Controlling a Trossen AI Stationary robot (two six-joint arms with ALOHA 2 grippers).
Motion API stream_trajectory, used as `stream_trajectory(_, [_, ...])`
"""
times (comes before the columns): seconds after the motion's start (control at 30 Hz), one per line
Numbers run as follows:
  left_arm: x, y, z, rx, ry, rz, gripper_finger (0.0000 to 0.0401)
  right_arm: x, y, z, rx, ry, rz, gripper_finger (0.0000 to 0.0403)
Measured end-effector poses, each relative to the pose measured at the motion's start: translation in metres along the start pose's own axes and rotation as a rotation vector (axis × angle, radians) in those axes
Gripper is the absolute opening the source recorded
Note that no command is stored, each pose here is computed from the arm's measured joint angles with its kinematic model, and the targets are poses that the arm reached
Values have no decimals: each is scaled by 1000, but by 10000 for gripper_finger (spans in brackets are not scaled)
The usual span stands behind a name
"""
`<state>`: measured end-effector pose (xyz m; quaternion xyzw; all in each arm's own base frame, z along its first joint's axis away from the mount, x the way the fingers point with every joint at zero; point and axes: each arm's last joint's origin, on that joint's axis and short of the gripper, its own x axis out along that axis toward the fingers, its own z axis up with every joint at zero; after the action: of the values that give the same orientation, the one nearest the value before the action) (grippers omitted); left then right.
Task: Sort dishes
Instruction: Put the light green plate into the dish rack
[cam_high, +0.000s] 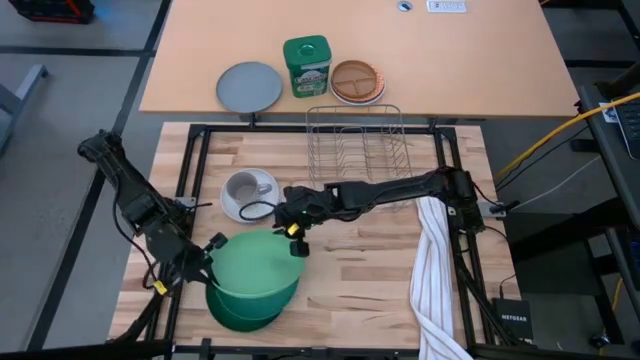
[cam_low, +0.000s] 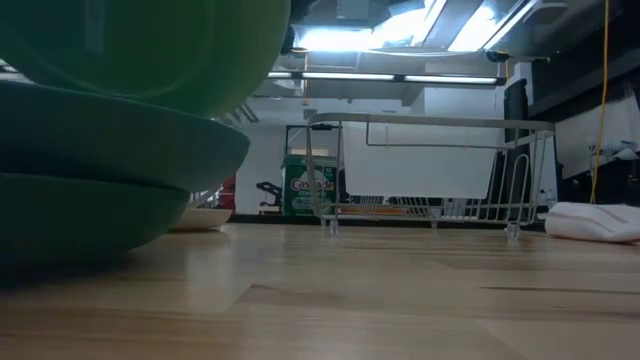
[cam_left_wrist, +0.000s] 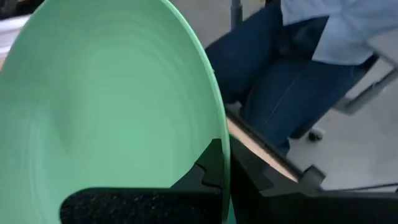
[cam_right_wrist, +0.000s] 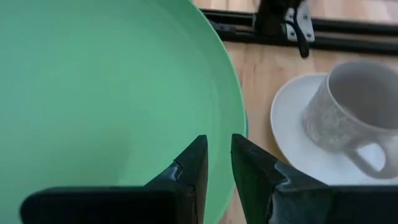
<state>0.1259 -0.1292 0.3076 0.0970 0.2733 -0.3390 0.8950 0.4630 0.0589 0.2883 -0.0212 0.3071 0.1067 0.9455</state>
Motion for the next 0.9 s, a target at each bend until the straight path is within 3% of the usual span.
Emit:
stream_trajectory(0.2, [-4,0,4,-39,-56,-4,0,-39,14,17,-117,-29,-40,74])
stream_trajectory(0.43, [-5,0,9,-49,-104,13,0,-82,24,27,-154,-27,-89,74])
stream_trajectory(0.77, [-5,2,11,-74,-131,58,0,-92,37,21,-27,38,81,74])
stream_trajectory(0.9, [-5,2,11,-164,-135,61,0,-91,38,21,-2,38,141,74])
